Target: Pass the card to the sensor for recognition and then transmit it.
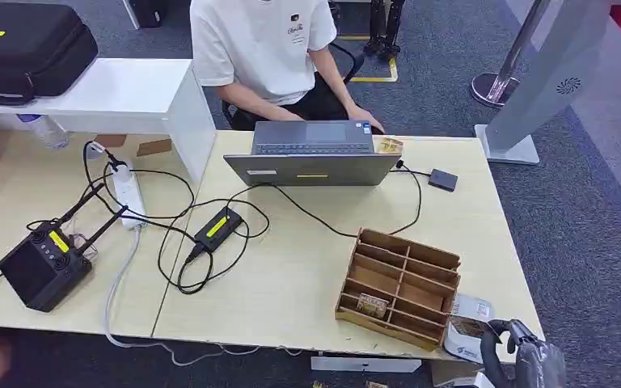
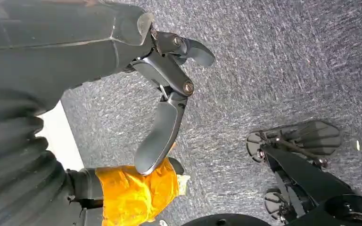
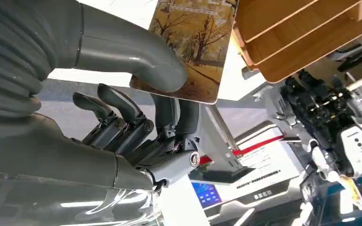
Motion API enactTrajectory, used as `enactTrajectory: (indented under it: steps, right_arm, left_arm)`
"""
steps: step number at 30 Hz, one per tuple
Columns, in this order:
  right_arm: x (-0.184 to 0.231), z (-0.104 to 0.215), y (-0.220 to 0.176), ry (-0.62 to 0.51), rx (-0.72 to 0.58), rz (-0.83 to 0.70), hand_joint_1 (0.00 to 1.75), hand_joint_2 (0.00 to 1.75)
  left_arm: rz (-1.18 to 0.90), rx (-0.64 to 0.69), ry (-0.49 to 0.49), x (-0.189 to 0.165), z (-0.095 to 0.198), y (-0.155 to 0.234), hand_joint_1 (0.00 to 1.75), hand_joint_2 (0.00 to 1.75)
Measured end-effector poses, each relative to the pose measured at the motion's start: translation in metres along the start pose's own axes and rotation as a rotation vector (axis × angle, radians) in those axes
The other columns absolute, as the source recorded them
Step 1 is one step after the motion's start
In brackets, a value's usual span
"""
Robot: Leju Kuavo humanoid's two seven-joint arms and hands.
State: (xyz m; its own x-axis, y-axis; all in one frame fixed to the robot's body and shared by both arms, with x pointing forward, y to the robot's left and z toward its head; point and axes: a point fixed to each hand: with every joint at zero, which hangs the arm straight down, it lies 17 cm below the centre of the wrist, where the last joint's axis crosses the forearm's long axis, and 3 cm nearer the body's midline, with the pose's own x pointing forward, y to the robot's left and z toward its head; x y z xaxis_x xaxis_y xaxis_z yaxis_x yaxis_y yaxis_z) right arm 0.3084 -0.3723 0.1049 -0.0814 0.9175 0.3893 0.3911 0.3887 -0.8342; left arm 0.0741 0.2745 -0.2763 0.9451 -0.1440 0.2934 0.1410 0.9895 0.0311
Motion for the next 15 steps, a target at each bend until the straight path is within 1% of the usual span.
enactTrajectory:
  steps: [15]
  right_arm:
    - [-0.005,0.009,0.013,0.035,0.028,-0.012,1.75,1.75]
  left_arm:
    - [0.002,0.001,0.001,0.000,0.000,0.000,0.00,1.75]
